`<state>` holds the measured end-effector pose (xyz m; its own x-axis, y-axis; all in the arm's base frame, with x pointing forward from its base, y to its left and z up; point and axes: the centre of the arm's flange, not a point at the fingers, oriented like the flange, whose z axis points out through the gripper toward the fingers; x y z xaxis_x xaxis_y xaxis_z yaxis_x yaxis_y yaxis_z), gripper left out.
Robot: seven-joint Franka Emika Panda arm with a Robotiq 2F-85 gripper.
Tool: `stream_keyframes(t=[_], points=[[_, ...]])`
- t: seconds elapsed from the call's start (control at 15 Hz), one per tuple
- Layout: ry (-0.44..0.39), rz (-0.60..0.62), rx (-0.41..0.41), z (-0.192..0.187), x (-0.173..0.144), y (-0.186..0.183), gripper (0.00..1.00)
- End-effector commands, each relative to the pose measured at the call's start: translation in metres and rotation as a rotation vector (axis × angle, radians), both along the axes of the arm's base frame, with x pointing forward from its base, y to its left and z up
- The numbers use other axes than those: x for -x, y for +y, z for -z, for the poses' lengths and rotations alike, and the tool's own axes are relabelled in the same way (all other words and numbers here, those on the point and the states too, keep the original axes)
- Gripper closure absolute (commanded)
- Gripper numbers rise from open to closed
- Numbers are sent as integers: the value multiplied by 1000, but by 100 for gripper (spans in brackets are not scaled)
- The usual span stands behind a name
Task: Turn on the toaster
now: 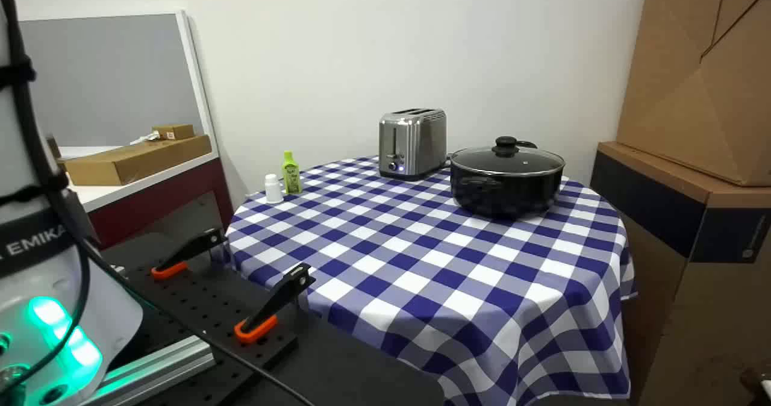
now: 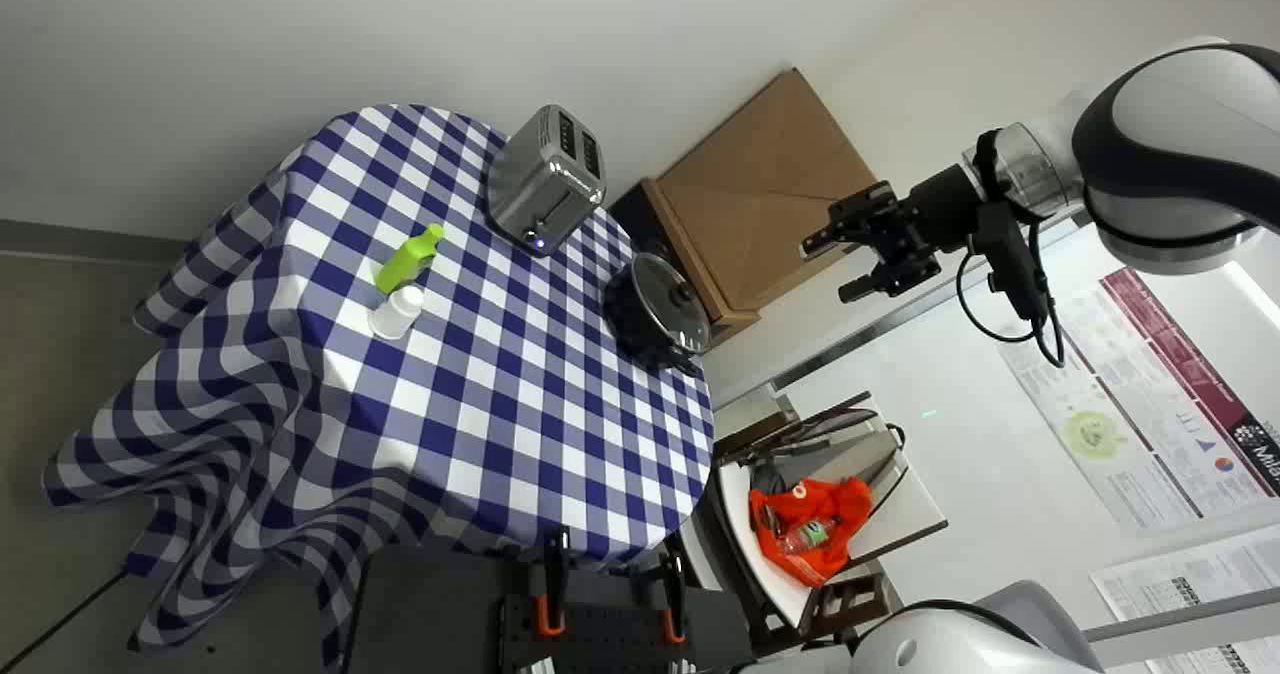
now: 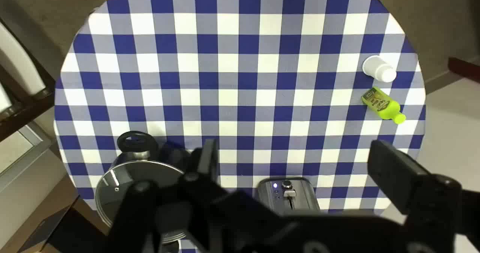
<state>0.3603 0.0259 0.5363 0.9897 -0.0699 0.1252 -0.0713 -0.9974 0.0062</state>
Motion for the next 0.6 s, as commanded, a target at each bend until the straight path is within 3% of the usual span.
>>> stream_keyframes(t=[0.0, 0.4, 0.53], points=[[-1, 0, 0, 0, 0, 0, 0], [0, 10, -8, -1, -1, 2, 0], [-39, 24, -10, -1, -2, 3, 0]])
